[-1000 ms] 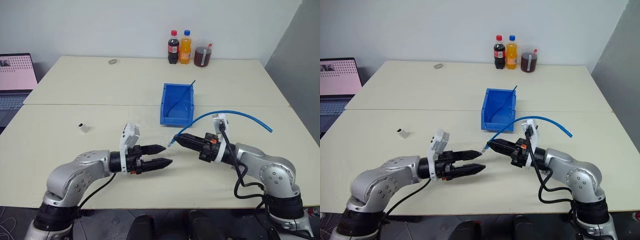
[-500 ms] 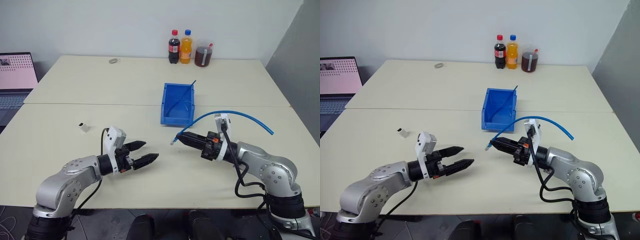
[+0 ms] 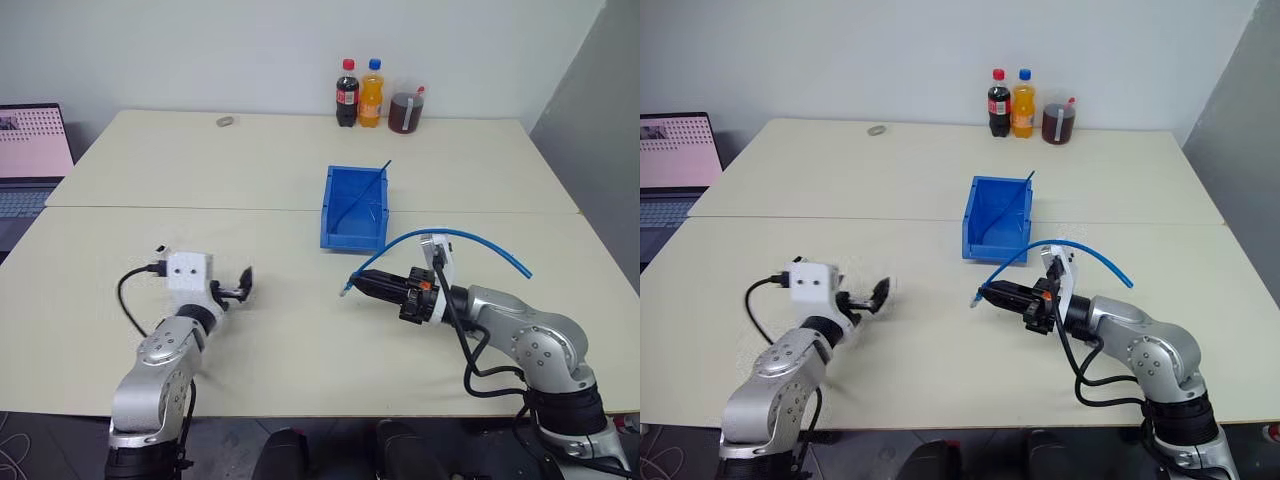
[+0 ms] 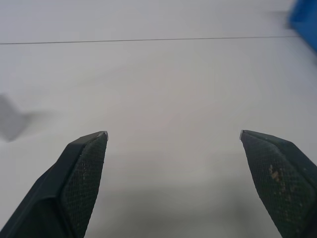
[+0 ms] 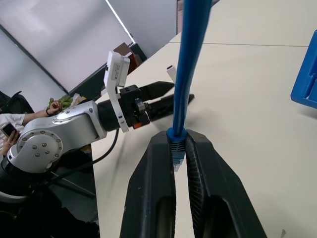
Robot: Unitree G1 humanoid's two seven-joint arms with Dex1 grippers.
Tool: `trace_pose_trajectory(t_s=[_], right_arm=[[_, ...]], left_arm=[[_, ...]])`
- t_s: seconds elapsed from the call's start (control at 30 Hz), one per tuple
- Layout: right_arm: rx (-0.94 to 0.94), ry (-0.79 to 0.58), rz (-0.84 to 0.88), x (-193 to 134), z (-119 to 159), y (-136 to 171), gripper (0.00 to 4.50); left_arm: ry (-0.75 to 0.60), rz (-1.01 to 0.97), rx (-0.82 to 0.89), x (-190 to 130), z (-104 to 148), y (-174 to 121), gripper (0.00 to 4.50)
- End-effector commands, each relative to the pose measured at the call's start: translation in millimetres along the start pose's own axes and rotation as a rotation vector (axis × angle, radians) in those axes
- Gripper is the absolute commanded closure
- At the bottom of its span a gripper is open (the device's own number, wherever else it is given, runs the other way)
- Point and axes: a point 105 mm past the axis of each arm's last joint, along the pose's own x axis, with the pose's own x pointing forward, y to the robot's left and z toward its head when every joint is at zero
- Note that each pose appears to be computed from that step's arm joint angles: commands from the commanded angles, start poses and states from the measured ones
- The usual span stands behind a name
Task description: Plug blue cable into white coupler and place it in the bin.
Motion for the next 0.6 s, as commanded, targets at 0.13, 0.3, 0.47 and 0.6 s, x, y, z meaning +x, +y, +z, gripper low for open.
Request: trace_pose_trajectory(t_s=[0.13, 0.3, 0.47, 0.6], right_arm=[[-0.049, -0.015, 0.037, 2, 12, 4, 4.45], [-0.054, -0.015, 0.04, 2, 14, 3, 4.45], [-0.055, -0.011, 0.036, 0, 14, 3, 4.45], [-0.057, -0.008, 0.033, -1, 14, 3, 4.45]], left_arm=[[-0.043, 0.281, -0.055, 8, 14, 26, 0.0], [-0.01, 0.35, -0.153, 20, 12, 23, 0.0], [0.002, 0.446, -0.206, 29, 13, 29, 0.0], [-0.005, 0.504, -0.237, 36, 17, 35, 0.0]])
